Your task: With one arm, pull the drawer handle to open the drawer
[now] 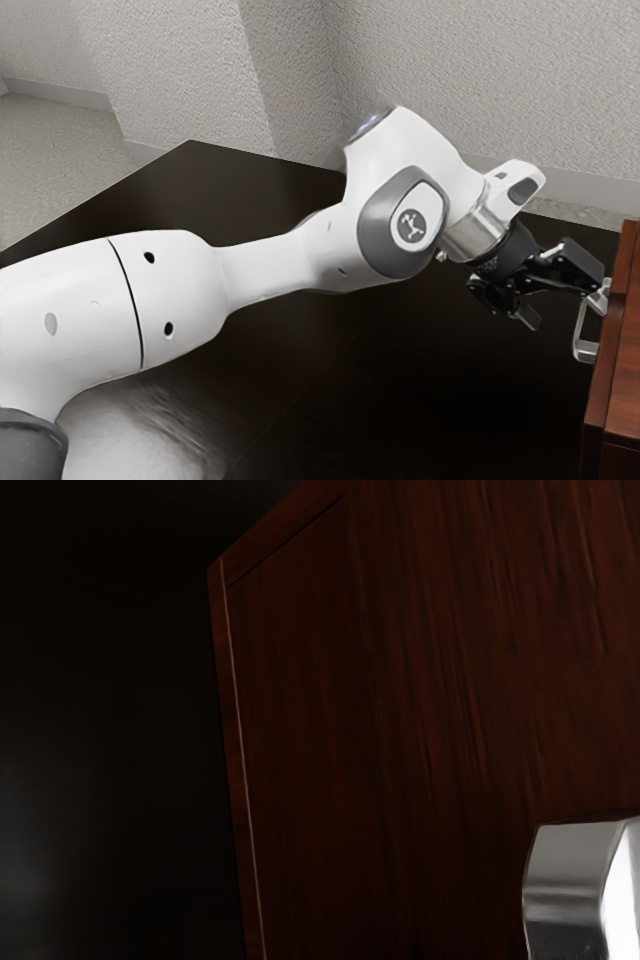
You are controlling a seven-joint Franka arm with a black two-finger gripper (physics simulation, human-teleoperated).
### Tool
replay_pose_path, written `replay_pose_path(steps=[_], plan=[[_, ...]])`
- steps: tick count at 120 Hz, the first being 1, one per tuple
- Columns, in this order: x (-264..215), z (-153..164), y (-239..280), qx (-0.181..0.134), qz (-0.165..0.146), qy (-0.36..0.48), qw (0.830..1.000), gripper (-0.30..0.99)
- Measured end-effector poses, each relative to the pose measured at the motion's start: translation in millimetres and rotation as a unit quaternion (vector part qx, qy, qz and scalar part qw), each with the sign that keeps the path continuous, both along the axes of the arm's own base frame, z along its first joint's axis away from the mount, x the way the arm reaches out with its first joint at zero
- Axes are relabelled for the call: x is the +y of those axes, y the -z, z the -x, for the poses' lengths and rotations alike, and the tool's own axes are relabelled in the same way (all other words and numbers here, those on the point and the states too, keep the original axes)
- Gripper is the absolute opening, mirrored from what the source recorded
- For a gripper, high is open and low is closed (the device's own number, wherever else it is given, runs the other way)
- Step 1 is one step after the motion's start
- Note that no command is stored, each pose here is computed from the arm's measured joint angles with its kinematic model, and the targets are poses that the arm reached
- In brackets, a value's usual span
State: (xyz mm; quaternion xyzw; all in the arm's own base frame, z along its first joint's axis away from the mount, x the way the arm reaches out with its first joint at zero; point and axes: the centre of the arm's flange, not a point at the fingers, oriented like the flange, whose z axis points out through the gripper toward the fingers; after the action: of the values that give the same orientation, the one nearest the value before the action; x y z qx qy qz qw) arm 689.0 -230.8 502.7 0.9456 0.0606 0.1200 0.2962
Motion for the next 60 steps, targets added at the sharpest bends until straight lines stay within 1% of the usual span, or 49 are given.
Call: replay_pose_path(steps=[26,49,60], plan=[[19,1,-13,-0.006,-0.02,-0.006,1.0,0.69],[38,5,-15,0.007,-0.024,-0.007,1.0,0.69],[45,14,-14,0.017,-0.026,-0.008,0.999,0.69]])
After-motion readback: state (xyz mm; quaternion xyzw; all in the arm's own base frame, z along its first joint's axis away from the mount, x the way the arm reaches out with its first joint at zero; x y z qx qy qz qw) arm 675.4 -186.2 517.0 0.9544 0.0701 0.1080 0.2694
